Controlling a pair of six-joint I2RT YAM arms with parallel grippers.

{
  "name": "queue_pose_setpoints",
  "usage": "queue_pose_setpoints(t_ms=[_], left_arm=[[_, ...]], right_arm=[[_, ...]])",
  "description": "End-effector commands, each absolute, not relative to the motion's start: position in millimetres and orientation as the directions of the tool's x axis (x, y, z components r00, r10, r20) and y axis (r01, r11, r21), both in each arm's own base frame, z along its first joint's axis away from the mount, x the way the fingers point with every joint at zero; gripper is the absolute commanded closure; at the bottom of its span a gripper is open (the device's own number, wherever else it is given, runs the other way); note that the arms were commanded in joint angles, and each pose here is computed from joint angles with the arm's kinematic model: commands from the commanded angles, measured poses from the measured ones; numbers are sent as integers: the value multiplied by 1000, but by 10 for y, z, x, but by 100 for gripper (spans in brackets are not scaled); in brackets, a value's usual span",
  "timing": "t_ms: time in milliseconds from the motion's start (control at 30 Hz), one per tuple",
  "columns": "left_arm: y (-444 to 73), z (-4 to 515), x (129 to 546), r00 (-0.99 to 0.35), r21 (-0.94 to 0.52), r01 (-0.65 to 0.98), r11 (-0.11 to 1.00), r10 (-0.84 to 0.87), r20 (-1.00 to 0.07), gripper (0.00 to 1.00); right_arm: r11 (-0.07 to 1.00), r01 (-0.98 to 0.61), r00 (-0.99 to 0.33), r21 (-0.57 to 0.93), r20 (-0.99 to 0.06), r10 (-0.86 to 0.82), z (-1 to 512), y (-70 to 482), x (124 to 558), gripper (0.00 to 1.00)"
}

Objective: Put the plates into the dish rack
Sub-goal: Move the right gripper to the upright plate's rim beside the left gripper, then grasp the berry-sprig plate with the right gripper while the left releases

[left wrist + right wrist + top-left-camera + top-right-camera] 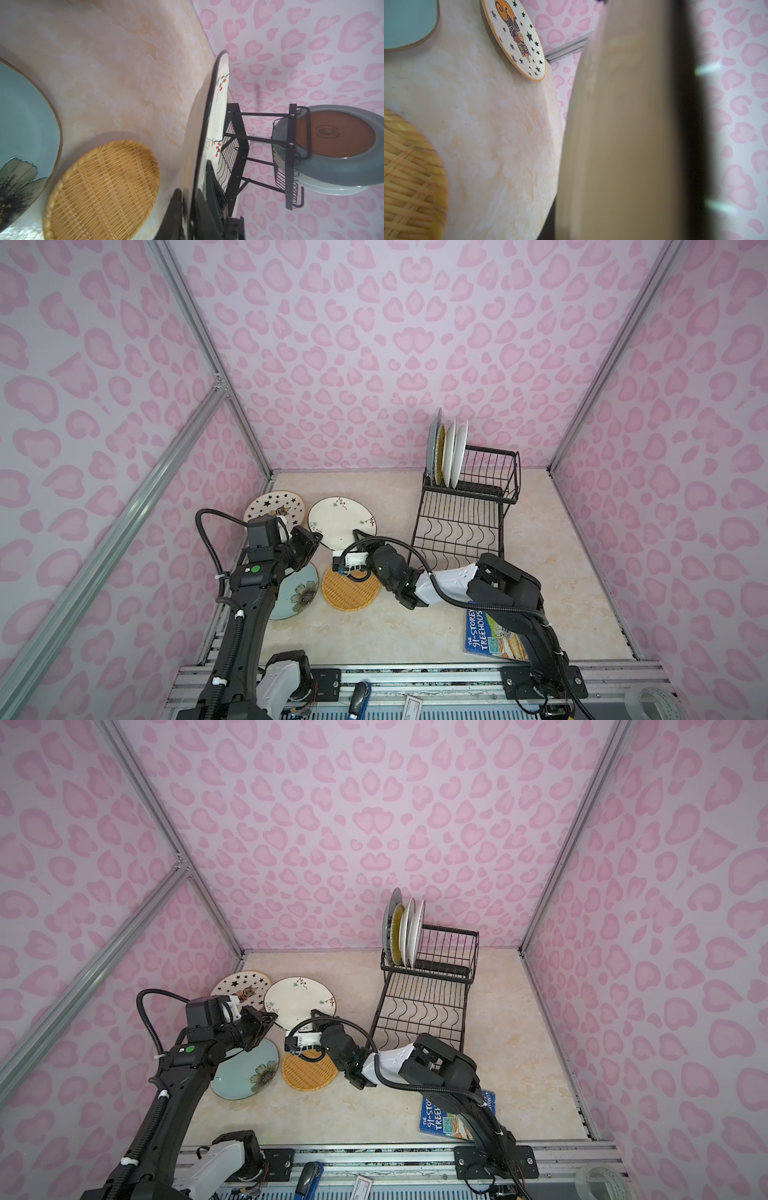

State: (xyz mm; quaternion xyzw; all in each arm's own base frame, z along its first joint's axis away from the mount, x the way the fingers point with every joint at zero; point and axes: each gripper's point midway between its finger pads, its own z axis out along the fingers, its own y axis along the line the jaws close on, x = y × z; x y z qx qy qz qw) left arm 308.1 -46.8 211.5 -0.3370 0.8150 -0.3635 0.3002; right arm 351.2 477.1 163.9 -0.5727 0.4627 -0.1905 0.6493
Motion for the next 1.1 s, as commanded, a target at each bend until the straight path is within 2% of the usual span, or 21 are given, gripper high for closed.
queue_pose_setpoints(t_ms=[0,67,300,367,733,1067], left_arm=[[-534,2194,3106,-610,-820,-282,498,-753,-248,70],[-538,2205,3113,-612,-820,-277,500,-750,-250,58],[-564,2383,3138,-619,-828,-218,516,-729,-291,24],[-561,2475,3138,-610,-829,-191,526,-725,-320,1],[-615,3117,3052,-550,-855,-12,518,-718,-427,2],[-649,3210,2700,-522,-853,44,519,-716,-463,2]], right_arm=[[417,-253,448,-873,-487,-749,1928,4674,3612,100],[418,-254,439,-872,-489,-754,1915,4648,3635,100],[435,-263,421,-861,-509,-751,1935,4609,3658,100],[442,-274,409,-854,-520,-750,1944,4592,3663,100],[495,-329,304,-804,-587,-750,1982,4506,3746,100],[586,-387,187,-712,-682,-707,2155,4442,3749,100]])
